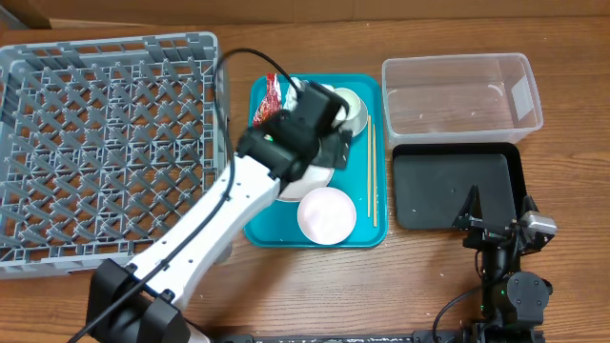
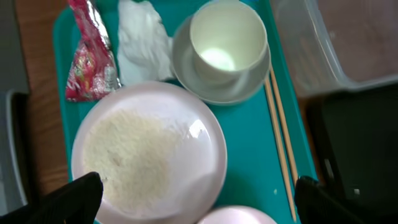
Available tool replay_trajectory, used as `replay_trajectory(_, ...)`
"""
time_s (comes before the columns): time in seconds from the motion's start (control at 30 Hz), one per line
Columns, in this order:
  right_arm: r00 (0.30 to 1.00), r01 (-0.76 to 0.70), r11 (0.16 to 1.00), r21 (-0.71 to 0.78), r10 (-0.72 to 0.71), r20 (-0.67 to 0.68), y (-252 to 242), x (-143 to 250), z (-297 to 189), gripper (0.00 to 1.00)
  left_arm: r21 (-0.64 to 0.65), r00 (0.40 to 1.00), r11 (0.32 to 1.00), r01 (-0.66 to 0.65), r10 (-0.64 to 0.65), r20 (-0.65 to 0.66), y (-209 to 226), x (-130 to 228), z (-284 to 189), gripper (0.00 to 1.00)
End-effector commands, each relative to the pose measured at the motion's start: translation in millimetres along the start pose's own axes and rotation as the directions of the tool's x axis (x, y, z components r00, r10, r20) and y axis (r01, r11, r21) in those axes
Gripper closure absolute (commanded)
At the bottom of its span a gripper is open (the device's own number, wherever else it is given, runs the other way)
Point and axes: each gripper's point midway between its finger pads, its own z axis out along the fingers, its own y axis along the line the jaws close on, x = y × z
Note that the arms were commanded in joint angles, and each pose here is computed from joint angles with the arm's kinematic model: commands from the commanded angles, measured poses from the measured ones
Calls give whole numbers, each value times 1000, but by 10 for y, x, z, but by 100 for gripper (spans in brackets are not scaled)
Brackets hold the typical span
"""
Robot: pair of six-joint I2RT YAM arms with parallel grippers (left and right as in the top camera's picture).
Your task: Sort waste into correct bins and load items into the dishwasher
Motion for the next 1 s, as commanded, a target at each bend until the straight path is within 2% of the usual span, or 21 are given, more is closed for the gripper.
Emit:
replay_trajectory(0.0,1000,-3,1000,8,3,4,-21,18,2,0,-24,999,999,26,-25,35,59,-97,56,0)
replay_trajectory(0.17,1000,-3,1000,8,3,4,-21,17,2,0,-119,984,990,69,-48,173,239,-407,71,0)
replay_trajectory(0.3,1000,-3,1000,8,3,4,-21,17,2,0,-146,978,988,55,-24,208,361,-544,191,0)
replay_trajectory(0.4,1000,-3,1000,8,3,4,-21,17,2,0,-142,985,987,68,-44,167,498,-561,288,0)
replay_trajectory(0.57,1000,-3,1000,8,3,4,-21,17,2,0,-23,999,998,51,-51,9,568,-566,372,0)
replay_trajectory(0.67,1000,-3,1000,8,3,4,-21,17,2,0,-31,998,999,34,-35,-52,681,-614,369,0)
replay_trajectory(0.83,1000,-3,1000,8,3,4,-21,17,2,0,-50,997,999,18,-21,-68,738,-663,421,0)
replay_trajectory(0.97,1000,-3,1000,8,3,4,-21,17,2,0,-74,996,995,73,-76,-39,770,-721,498,0)
